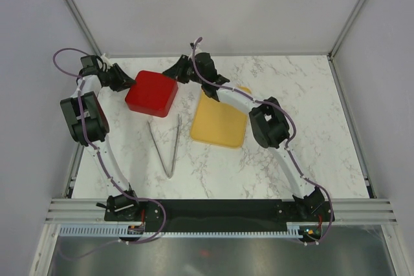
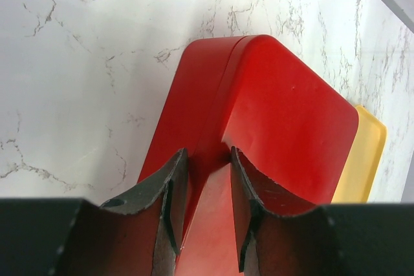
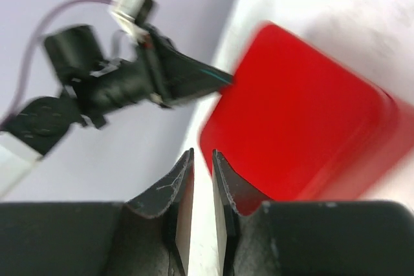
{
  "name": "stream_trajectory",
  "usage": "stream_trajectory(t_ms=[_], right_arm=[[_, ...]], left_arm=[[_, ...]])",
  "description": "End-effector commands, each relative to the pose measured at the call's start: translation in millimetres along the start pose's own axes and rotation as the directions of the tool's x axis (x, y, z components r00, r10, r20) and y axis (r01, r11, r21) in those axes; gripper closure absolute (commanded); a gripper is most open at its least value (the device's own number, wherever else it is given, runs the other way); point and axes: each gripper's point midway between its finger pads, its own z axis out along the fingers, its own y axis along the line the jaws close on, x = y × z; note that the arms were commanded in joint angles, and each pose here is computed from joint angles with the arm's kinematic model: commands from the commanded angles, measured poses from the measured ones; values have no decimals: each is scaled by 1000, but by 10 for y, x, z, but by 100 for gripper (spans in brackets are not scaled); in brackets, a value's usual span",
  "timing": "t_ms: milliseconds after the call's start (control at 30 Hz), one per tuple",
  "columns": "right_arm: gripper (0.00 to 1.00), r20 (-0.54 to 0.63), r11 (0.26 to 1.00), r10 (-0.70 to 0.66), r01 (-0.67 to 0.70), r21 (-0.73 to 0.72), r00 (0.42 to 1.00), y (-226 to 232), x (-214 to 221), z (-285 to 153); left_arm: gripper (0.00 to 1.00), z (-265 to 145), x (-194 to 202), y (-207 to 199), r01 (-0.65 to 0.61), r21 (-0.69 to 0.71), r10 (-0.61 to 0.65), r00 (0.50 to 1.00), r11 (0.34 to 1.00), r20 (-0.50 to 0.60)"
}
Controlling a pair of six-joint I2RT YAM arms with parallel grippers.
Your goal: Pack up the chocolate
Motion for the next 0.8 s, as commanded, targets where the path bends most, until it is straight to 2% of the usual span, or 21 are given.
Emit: stream_trajectory(t_ms=[0,33,67,200,333,500,600,767], right_arm=[[76,16,988,2,0,-156,1000,264,-6,191],[76,6,992,26,-25,-122,1000,38,99,290],[77,15,991,47,-45,-124,999,53,61,329],[79,0,993,109,-109,53,994,-676,368,490],[81,-25,981,97,-92,172,995,-1067,538,488],[81,-26,979,42,-35,200,999,-1017,447,448],[79,-20,992,12,-9,124,1000,-724,314,437],[76,8,999,-46,46,-5,999,-199,1,327]], left_arm=[[62,126,309,91,16,-16,-17,996,1000,-88],[62,130,320,80,15,-17,-16,996,1000,-91],[62,131,325,86,12,-18,-14,996,1000,-91],[62,122,317,111,5,-35,-8,996,999,-86],[62,130,314,140,8,-49,-12,996,999,-84],[62,102,306,209,15,-92,-21,997,996,-74],[64,51,281,242,37,-131,-46,997,991,-65],[66,-105,284,588,131,-273,-146,989,953,-37]])
